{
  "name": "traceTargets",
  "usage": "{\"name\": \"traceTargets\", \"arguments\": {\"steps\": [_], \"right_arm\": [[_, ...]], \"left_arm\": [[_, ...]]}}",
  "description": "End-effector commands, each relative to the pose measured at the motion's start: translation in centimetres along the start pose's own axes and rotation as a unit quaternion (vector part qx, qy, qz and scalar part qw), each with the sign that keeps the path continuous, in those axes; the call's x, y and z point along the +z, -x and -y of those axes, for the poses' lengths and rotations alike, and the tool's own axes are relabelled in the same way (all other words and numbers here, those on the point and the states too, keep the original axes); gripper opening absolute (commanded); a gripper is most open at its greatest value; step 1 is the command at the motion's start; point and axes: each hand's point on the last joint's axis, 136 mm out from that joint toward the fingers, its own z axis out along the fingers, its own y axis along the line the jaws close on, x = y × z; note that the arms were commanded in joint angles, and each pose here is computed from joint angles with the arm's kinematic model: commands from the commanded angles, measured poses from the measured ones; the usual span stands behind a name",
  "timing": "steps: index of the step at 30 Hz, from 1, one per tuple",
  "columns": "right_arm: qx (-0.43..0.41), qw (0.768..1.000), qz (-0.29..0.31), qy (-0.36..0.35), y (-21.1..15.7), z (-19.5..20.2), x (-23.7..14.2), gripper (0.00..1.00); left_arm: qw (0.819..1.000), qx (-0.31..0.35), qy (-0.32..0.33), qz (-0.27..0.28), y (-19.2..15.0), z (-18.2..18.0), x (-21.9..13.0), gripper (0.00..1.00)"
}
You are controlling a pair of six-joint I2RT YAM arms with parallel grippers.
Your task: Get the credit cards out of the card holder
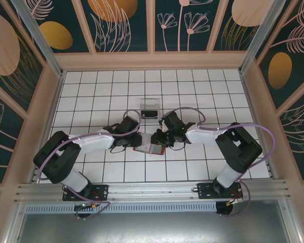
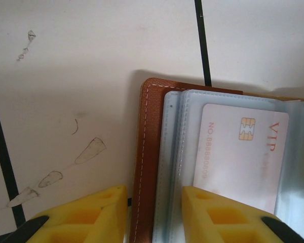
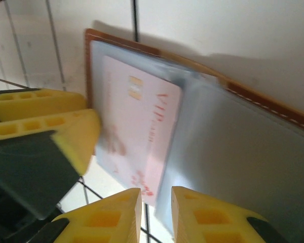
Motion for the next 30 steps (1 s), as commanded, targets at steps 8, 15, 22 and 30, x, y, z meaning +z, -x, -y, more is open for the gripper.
{"name": "traceTargets", "arguments": {"steps": [8,15,22,30], "right_arm": [[-0.018,0.999,-0.012,0.035,0.8,-3.4,1.7,0.24],[0.002,1.0,-0.017,0.007,0.2,-0.6,2.7,0.23],[0.014,1.0,-0.02,-0.005,-0.4,1.0,2.8,0.23],[0.018,1.0,-0.018,-0.012,-0.7,1.7,2.5,0.23]], "left_arm": [[0.998,0.004,0.051,-0.037,-2.2,-2.7,0.2,0.34],[0.998,0.003,0.057,-0.031,-2.1,-3.0,-0.1,0.34],[0.998,-0.003,0.058,-0.036,-2.5,-3.1,0.1,0.34],[0.998,-0.007,0.057,-0.04,-2.8,-3.2,0.3,0.34]]}}
